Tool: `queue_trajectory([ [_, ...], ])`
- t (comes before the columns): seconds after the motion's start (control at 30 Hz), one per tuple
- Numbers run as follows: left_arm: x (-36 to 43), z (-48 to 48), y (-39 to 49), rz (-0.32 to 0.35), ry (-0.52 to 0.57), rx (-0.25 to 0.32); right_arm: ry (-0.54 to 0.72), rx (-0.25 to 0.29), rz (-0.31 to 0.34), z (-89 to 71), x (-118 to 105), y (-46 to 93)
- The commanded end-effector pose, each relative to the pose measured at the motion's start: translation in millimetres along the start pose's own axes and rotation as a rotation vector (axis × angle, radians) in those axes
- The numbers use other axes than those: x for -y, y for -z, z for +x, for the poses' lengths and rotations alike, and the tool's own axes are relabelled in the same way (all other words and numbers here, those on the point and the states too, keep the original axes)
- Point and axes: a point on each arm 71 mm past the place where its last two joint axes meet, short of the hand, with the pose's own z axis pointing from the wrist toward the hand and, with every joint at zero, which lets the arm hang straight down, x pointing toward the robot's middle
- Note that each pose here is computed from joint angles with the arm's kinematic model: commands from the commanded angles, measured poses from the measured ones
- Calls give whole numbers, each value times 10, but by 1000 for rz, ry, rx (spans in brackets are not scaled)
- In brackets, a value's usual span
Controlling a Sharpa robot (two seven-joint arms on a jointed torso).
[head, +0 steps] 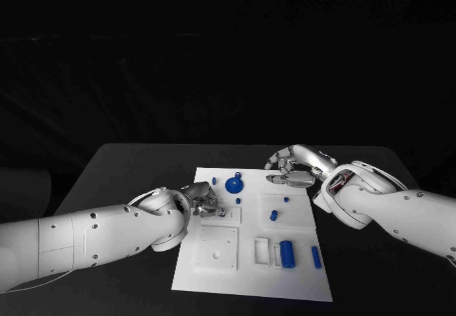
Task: Assemble the parts on the task board
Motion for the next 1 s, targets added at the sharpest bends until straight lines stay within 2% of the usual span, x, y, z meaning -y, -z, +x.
queue_trajectory([
  [0.03,22,65,8,2,-1,-43,0,-15,-4,13,-7,-2],
  [0.53,7,59,-1,-4,-3,-46,0,-17,-3,17,-6,-6],
  [1.0,32,93,-34,-16,-5,-99,0,-21,-1,22,-3,-12],
])
